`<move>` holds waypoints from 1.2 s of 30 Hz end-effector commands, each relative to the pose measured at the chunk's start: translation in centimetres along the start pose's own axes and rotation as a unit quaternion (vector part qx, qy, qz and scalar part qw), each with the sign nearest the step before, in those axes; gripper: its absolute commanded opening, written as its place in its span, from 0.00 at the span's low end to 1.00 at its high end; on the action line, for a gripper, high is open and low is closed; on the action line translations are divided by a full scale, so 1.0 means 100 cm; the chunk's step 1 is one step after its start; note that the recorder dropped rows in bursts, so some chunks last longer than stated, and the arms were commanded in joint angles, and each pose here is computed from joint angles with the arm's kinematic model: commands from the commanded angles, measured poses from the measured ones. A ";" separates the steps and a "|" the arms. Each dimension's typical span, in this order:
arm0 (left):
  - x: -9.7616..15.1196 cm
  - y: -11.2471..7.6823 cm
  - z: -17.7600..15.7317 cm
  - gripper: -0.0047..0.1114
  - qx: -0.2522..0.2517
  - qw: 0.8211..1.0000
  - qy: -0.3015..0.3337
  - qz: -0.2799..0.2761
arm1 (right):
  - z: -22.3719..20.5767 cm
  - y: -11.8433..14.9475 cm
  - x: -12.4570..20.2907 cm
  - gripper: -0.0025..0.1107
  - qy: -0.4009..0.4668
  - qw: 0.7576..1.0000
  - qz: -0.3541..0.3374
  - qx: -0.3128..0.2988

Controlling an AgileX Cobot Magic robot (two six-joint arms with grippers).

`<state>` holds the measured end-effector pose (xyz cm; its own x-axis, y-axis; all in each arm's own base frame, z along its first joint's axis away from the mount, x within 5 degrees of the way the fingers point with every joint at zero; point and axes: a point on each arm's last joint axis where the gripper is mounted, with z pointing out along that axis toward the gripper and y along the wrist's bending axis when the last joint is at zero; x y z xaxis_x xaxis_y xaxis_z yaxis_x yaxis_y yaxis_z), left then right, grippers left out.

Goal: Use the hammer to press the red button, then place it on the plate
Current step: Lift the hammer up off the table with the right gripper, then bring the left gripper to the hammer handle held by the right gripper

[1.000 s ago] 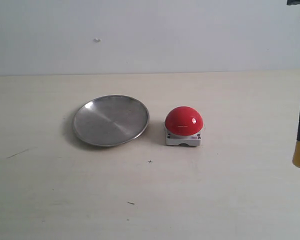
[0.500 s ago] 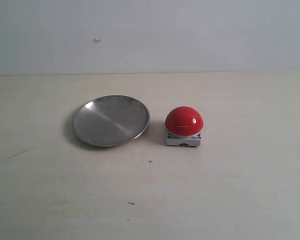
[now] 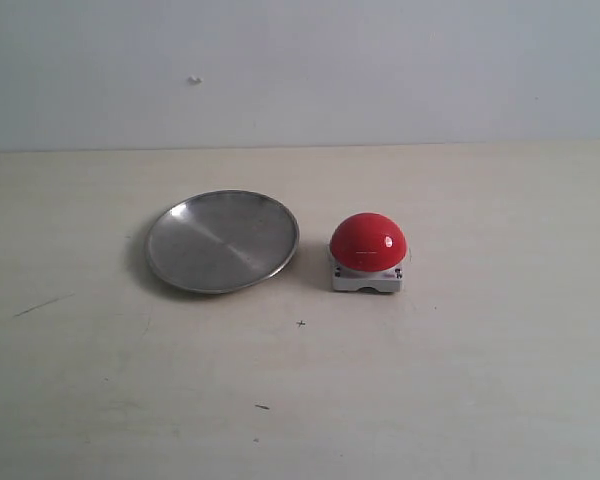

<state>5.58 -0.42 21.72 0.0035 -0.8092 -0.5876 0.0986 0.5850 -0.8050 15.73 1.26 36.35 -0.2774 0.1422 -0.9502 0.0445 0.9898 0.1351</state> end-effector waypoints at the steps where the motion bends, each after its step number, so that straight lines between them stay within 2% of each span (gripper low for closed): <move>1: -0.019 -0.024 -0.004 0.04 0.037 0.999 -0.034 -0.012 | -0.003 0.005 -0.011 0.02 -0.048 0.998 -0.017 -0.024; 5: -0.033 -0.052 -0.010 0.04 0.077 0.996 -0.035 0.014 | -0.003 0.006 -0.012 0.02 -0.057 0.998 -0.018 -0.032; 8: -0.035 -0.067 -0.002 0.04 0.078 0.996 0.018 0.025 | -0.001 0.007 -0.013 0.02 -0.058 0.998 -0.018 -0.034; 11: -0.034 -0.077 0.015 0.04 0.064 0.993 0.076 0.069 | 0.001 0.007 -0.012 0.02 -0.056 0.998 -0.019 -0.035; 14: -0.034 -0.085 0.037 0.04 0.059 0.982 0.121 0.133 | 0.004 0.008 -0.011 0.02 -0.051 0.998 -0.020 -0.034; 15: -0.030 -0.092 0.053 0.04 0.081 0.968 0.171 0.167 | 0.006 0.008 -0.011 0.02 -0.046 0.998 -0.020 -0.033; 16: -0.027 -0.097 0.059 0.04 0.101 0.961 0.193 0.167 | 0.007 0.008 -0.010 0.02 -0.044 0.998 -0.020 -0.032; 17: -0.018 -0.108 0.075 0.04 0.173 0.938 0.247 0.172 | 0.009 0.008 -0.009 0.02 -0.041 0.998 -0.021 -0.032; 19: -0.009 -0.117 0.085 0.04 0.263 0.908 0.287 0.157 | 0.012 0.009 -0.008 0.02 -0.036 0.999 -0.020 -0.032; 21: 0.008 -0.116 0.103 0.04 0.349 0.851 0.354 0.167 | 0.016 0.009 -0.007 0.02 -0.029 0.999 -0.019 -0.031; 22: 0.015 -0.116 0.107 0.06 0.376 0.832 0.370 0.173 | 0.017 0.009 -0.007 0.02 -0.028 0.999 -0.017 -0.031; 23: 0.031 -0.113 0.115 0.13 0.417 0.799 0.388 0.193 | 0.019 0.010 -0.006 0.02 -0.026 0.999 -0.014 -0.033; 24: 0.041 -0.112 0.118 0.17 0.429 0.784 0.402 0.200 | 0.020 0.010 -0.006 0.02 -0.026 0.999 -0.014 -0.034; 25: 0.062 -0.111 0.123 0.27 0.451 0.755 0.422 0.219 | 0.022 0.012 -0.006 0.02 -0.025 0.999 -0.004 -0.039; 28: 0.107 -0.118 0.134 0.42 0.463 0.709 0.470 0.249 | 0.026 0.013 -0.004 0.02 -0.015 0.999 0.018 -0.045; 29: 0.125 -0.126 0.137 0.46 0.473 0.690 0.484 0.256 | 0.027 0.013 -0.003 0.02 -0.014 0.999 0.019 -0.045; 31: 0.144 -0.142 0.137 0.50 0.507 0.659 0.491 0.258 | 0.027 0.013 -0.003 0.02 -0.013 0.999 0.019 -0.044; 33: 0.170 -0.165 0.140 0.55 0.542 0.627 0.494 0.264 | 0.027 0.013 -0.003 0.02 -0.011 0.999 0.019 -0.043; 35: 0.196 -0.189 0.147 0.54 0.550 0.615 0.488 0.286 | 0.027 0.013 -0.002 0.02 -0.006 0.999 0.027 -0.042; 36: 0.209 -0.199 0.151 0.54 0.541 0.617 0.482 0.308 | 0.027 0.013 -0.002 0.02 -0.003 0.999 0.028 -0.041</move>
<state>18.27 -26.89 26.16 -0.2116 0.2544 -0.9437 0.9695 -0.0673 -0.2355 18.39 2.30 35.09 -0.3211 0.1914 -0.9275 0.0129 0.9801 0.1978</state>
